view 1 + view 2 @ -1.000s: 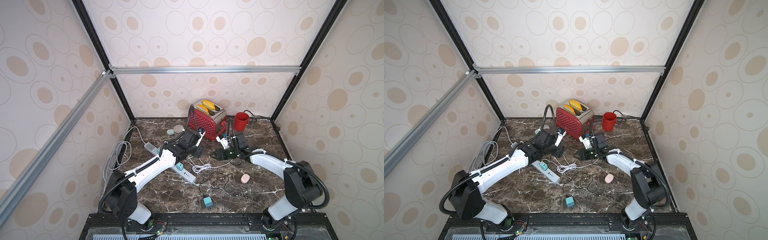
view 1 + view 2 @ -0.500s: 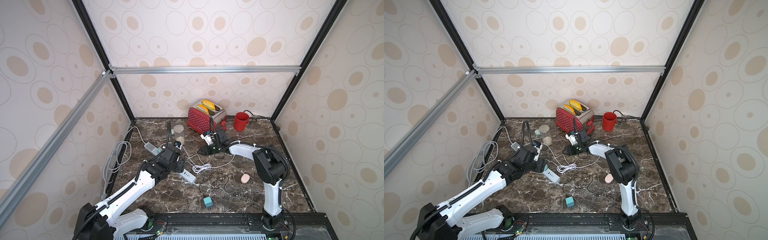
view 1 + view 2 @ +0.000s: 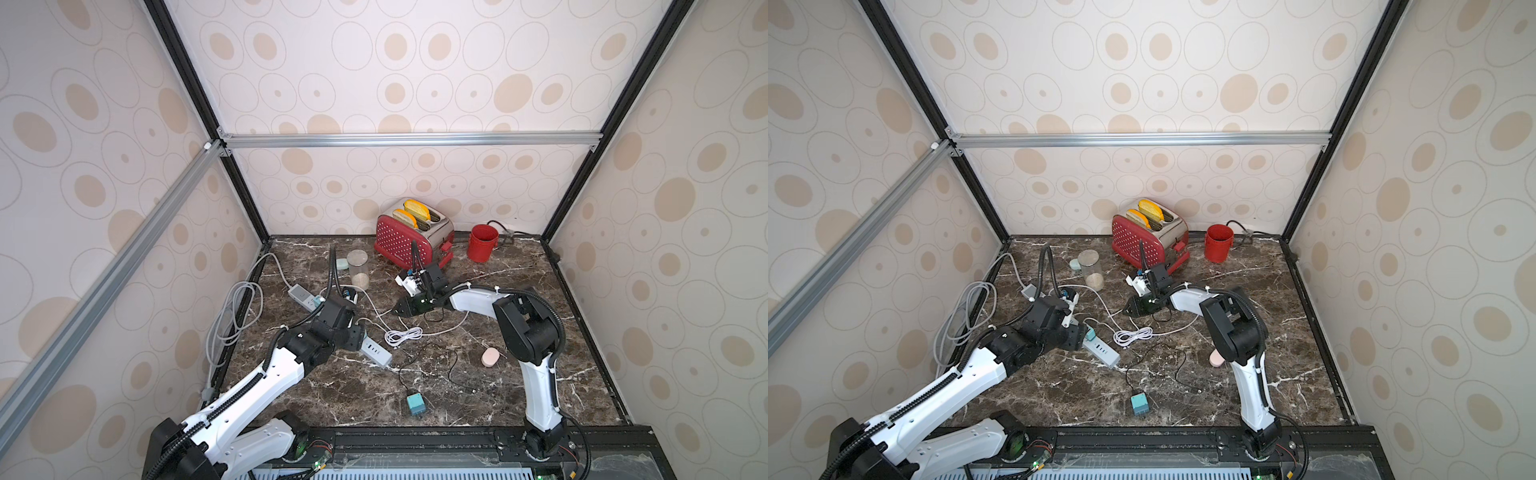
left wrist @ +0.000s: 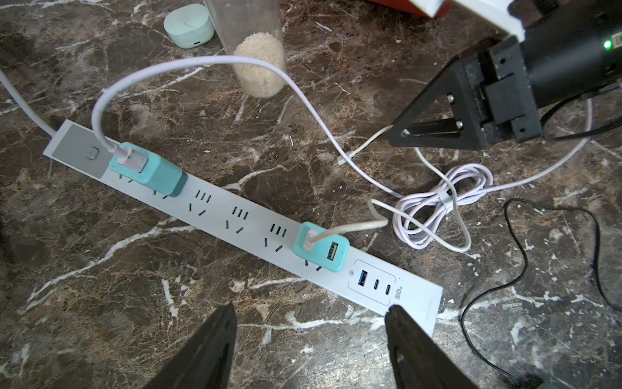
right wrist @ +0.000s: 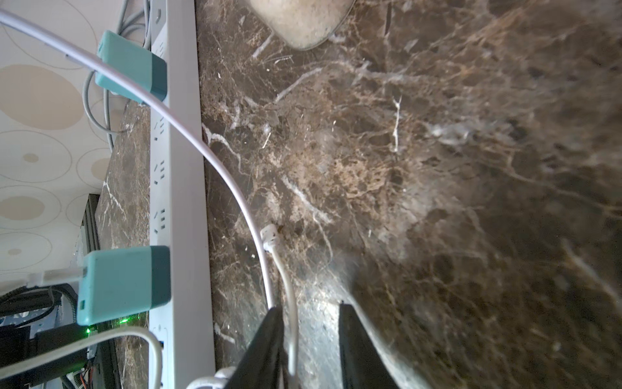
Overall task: Charge the bluetooth headset
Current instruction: Pick up the charging cable from the center of the board.
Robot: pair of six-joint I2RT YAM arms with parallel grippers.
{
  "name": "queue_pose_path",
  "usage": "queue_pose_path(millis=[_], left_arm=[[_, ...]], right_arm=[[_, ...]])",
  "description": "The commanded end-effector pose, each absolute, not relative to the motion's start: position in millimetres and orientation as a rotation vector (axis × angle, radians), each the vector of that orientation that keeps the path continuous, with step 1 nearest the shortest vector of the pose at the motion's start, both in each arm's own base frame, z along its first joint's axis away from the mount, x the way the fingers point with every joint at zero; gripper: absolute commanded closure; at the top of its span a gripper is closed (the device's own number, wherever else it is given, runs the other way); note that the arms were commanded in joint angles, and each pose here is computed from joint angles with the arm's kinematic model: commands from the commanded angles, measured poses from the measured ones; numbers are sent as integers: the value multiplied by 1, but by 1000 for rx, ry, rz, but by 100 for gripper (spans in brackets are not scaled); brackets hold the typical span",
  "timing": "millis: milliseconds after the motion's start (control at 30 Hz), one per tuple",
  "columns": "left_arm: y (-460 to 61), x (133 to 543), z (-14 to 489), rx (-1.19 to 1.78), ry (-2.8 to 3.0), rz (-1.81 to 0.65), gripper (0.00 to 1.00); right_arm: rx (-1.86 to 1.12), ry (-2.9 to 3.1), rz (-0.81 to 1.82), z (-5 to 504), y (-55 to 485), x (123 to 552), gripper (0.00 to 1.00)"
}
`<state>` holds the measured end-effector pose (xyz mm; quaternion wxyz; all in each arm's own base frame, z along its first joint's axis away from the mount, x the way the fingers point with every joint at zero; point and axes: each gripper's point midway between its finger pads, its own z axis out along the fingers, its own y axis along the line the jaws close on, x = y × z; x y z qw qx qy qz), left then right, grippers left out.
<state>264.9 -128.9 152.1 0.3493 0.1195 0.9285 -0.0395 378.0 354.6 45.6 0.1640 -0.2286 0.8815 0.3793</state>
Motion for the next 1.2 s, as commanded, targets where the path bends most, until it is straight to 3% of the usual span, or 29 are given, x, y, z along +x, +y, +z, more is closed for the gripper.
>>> queue_pose_path(millis=[0, 67, 167, 467, 600, 867, 1067, 1167], left_arm=[[-124, 266, 151, 295, 2416, -78, 28], [-127, 269, 155, 309, 2399, -92, 28], [-137, 276, 165, 325, 2356, -132, 28], [-192, 312, 206, 232, 2249, -529, 24], [-198, 330, 225, 21, 2182, -806, 26], [-223, 344, 264, -125, 2061, -1172, 30], [-233, 338, 269, -199, 2053, -1269, 40], [-239, 327, 281, -135, 1998, -1250, 40]], right_arm=[[-676, 2495, 1110, 49, 363, 377, 84], [-679, 2480, 1104, 55, 362, 378, 95], [-683, 2437, 1074, 74, 358, 377, 100], [-650, 2175, 961, 167, 322, 361, 100], [-669, 2025, 892, 201, 303, 349, 100], [-750, 1830, 789, 226, 289, 336, 100], [-672, 1743, 786, 238, 285, 343, 100], [-592, 1712, 811, 249, 285, 351, 100]])
